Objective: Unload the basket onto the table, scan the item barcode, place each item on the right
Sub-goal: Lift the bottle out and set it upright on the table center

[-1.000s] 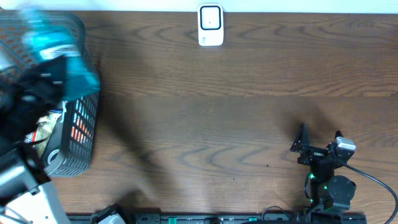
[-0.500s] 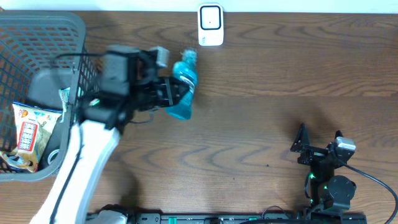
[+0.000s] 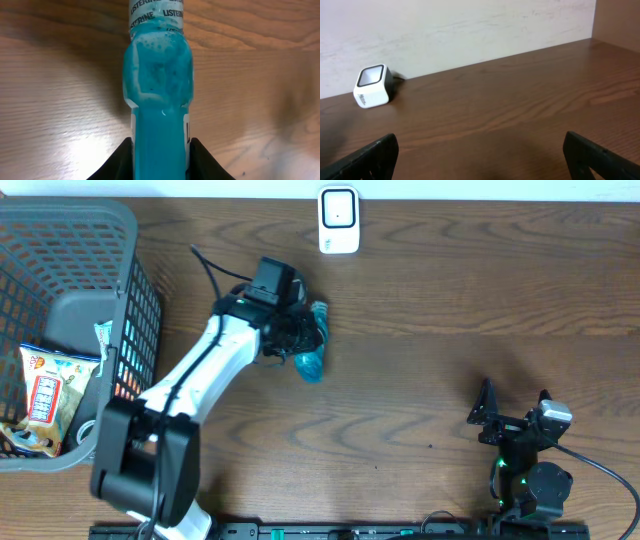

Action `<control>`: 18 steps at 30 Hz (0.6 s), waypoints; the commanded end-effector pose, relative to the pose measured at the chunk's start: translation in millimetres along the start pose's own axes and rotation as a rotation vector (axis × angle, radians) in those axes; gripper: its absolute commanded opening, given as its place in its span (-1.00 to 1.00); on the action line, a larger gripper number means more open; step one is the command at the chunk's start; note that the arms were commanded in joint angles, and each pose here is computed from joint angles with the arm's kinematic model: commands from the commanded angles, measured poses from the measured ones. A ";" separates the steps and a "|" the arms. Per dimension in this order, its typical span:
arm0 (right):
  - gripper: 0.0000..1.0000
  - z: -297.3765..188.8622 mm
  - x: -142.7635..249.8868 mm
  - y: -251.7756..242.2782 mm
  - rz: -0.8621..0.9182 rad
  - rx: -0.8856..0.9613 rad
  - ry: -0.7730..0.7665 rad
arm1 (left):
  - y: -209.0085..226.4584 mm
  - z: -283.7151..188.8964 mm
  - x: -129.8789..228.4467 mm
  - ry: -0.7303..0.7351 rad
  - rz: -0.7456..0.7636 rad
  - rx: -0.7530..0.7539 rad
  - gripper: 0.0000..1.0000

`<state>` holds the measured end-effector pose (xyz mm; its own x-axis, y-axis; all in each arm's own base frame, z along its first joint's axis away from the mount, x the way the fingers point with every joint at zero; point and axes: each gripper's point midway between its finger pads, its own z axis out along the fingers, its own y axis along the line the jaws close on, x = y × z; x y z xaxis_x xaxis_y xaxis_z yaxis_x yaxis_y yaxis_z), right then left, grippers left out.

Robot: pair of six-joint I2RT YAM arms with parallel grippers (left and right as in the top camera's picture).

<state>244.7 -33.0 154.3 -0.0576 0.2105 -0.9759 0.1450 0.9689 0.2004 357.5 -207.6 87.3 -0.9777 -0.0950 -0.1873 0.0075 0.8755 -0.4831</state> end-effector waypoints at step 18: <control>0.99 -0.1 1.0 0.7 0.007 -0.002 0.003 | -13.7 60.8 41.8 -0.045 -0.088 -0.103 -0.70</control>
<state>244.7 -33.0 154.4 -0.0572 0.2104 -0.9759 0.1449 0.9689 0.2004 338.3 -256.1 47.0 -0.9660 -0.1543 -0.2076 -0.0527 0.9031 -0.4261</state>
